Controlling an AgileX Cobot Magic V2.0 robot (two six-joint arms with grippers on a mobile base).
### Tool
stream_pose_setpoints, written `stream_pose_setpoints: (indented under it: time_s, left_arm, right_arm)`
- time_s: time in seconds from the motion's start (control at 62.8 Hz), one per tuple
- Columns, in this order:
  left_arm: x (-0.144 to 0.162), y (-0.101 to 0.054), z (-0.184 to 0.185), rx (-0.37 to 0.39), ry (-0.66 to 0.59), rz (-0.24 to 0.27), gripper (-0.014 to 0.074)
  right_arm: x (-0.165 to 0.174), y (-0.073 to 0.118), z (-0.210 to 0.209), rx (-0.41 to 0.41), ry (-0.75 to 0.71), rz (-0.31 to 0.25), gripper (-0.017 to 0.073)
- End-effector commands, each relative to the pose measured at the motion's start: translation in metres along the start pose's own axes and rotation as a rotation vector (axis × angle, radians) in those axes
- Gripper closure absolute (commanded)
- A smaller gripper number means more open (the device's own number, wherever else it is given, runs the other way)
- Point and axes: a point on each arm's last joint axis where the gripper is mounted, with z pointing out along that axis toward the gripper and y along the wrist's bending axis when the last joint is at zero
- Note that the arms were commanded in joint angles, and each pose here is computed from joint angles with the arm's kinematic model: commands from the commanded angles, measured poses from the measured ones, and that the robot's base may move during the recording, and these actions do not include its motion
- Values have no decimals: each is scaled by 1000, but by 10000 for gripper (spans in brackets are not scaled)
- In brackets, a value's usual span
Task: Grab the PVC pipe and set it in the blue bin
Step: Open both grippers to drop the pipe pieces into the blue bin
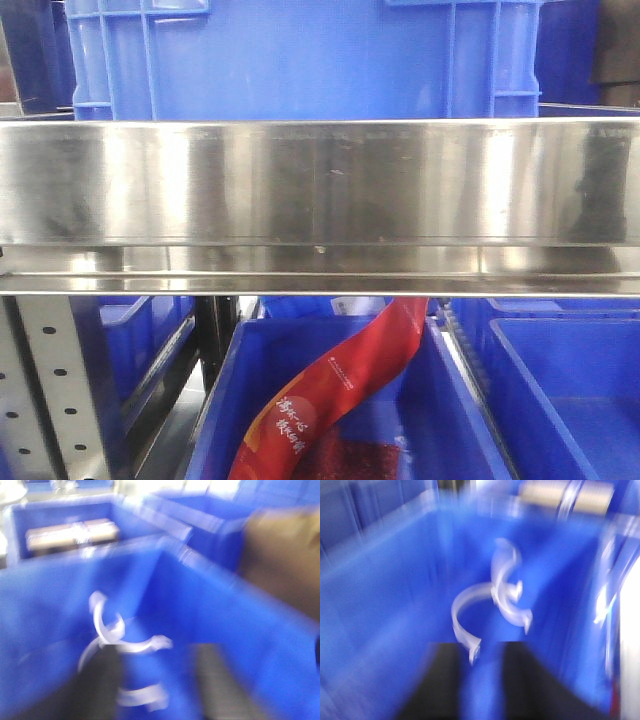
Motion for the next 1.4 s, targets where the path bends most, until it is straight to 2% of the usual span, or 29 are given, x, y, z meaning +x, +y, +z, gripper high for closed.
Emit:
stream_pose_setpoints:
  time_s: [0.0, 0.048, 0.207, 0.303, 0.43, 0.573, 0.685, 0.908, 1.067, 1.194, 1.385]
  left_arm:
    - [-16, -4, -18, 9, -72, -4, 704]
    - [-16, -4, -19, 6, -75, 2, 705]
    - [-7, -5, -20, 17, 31, 3, 704]
    - [-11, -7, -32, 29, 39, -6, 704]
    - [-18, -11, -58, 48, 8, -24, 704]
    - [-13, -13, -94, 49, -81, -42, 704]
    - [10, -11, -118, 29, -137, -50, 704]
    - [67, -6, -167, -8, -245, -60, 704]
    - [100, -4, -185, -24, -280, -63, 704]
    - [113, -3, -193, -24, -275, -63, 704]
    - [115, -3, -196, -23, -274, -63, 704]
  right_arm:
    - [-9, 0, -16, -4, -44, -2, 652]
    - [-9, 0, -16, -4, -45, -2, 725]
    - [0, 1, -17, -6, 51, 14, 727]
    - [0, 1, -30, -10, 72, 22, 727]
    - [-8, 0, -57, -19, -11, 24, 727]
    - [-8, 0, -89, -49, -239, 26, 727]
    - [12, -3, -106, -62, -330, 26, 727]
    - [83, -9, -118, -74, -390, 24, 727]
    - [123, -13, -132, -81, -412, 32, 727]
    - [136, -15, -142, -80, -402, 31, 727]
    - [136, -15, -150, -81, -420, 32, 727]
